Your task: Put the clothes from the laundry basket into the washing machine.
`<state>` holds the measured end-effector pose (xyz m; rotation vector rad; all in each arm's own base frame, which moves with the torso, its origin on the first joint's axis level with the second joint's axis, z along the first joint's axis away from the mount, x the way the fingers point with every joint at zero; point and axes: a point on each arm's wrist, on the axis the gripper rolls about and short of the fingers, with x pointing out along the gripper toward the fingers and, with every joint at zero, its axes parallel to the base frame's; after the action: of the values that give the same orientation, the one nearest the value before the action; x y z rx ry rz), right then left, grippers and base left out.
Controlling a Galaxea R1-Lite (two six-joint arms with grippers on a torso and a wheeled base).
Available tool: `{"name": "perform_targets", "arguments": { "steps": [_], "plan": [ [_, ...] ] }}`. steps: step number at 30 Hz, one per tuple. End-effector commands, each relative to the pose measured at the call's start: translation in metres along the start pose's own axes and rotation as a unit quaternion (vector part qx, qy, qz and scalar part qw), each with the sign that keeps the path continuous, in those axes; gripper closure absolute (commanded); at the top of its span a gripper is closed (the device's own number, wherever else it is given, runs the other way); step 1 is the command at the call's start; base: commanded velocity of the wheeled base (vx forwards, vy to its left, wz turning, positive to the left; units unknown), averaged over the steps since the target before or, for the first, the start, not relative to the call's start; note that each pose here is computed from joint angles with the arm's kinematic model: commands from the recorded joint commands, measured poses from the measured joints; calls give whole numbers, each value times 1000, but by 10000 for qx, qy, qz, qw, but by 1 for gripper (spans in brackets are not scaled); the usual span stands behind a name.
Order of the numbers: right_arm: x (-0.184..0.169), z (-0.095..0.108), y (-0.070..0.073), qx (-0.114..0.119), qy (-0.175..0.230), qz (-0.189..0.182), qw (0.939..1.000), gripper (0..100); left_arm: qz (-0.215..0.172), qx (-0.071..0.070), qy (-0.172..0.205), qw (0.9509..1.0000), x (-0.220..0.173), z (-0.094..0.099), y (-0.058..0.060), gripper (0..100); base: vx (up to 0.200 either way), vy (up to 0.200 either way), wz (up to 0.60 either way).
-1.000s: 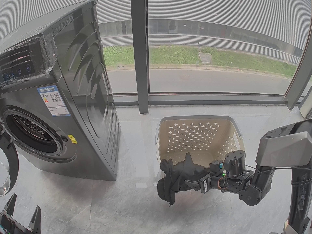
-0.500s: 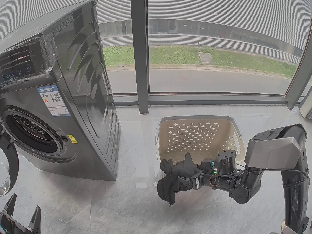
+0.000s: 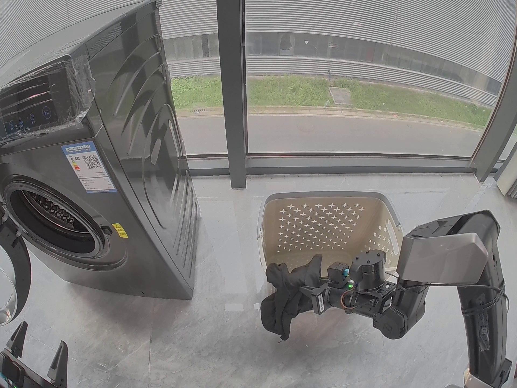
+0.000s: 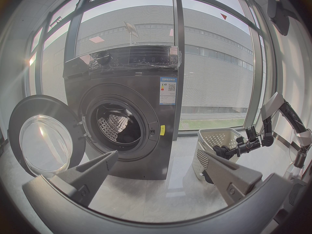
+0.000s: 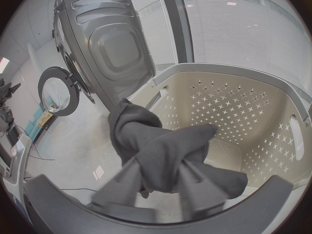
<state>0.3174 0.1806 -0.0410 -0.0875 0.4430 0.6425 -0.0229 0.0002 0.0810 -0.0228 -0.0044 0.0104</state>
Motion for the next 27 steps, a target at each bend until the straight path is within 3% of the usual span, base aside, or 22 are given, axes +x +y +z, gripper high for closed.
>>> {"name": "perform_targets", "arguments": {
  "steps": [1, 9, 17, 24, 27],
  "plan": [
    [-2, 1, 1, -6, -13, 22, 10000, 100, 1, -1, -9, 10000, 0, -4, 0, 0, 0, 0, 0],
    [-28, 13, 13, -53, -188, 187, 9996, 100, 1, 6, -9, 10000, 0, -4, 0, 0, 0, 0, 0],
    [-77, 50, 29, -16, -760, 290, 9967, 100, 1, -1, -9, 10000, 0, -4, 0, 0, 0, 0, 0],
    [-128, 77, 32, 47, -1320, 112, 9912, 100, 1, 22, -9, 10000, 0, -4, 0, 0, 0, 0, 0],
    [-152, 93, 29, 155, -1691, -138, 9854, 100, 1, 37, -9, 10000, 0, -4, 0, 0, 0, 0, 0]
  ]
}}
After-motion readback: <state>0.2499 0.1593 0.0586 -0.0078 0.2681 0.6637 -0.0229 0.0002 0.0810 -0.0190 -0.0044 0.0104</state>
